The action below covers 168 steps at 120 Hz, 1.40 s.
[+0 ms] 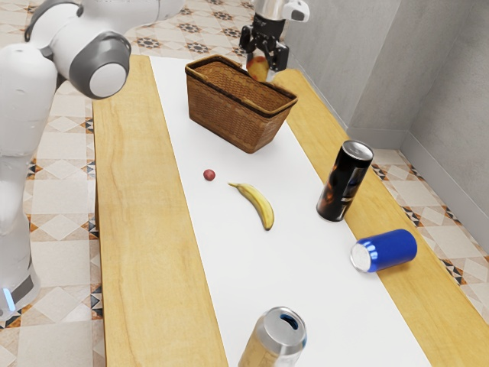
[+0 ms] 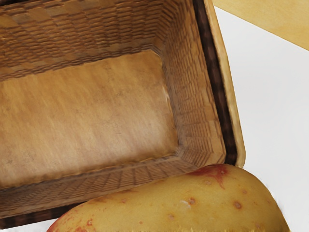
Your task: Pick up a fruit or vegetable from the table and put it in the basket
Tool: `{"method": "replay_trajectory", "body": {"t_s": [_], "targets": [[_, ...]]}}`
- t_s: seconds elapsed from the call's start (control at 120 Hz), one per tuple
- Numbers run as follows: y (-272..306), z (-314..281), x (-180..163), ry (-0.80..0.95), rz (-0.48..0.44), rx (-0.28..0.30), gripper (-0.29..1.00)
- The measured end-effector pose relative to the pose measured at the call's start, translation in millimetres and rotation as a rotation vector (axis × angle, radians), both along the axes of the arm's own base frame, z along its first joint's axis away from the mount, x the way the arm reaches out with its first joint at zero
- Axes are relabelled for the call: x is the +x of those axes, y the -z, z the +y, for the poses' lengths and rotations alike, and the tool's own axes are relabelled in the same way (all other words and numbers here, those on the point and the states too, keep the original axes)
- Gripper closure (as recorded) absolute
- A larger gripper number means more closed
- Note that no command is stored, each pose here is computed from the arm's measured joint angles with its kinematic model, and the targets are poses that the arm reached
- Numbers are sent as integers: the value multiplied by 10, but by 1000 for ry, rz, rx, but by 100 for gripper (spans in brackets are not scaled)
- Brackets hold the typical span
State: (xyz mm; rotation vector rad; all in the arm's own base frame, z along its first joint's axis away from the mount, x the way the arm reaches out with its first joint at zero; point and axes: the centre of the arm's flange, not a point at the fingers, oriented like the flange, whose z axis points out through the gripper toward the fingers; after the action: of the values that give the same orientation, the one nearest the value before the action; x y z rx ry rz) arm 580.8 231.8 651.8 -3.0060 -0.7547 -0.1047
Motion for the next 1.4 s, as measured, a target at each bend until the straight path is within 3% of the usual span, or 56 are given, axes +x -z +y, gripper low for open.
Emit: {"method": "replay_trajectory", "body": {"t_s": [0.225,0.625,0.7,0.792,1.4], "targets": [[262,473,-73,-73,31,-40,31],[312,846,-57,-114,19,0,31],[315,840,-45,-109,14,-2,16],[313,843,-44,-107,11,-3,10],[292,837,-27,-97,-8,-5,1]]}}
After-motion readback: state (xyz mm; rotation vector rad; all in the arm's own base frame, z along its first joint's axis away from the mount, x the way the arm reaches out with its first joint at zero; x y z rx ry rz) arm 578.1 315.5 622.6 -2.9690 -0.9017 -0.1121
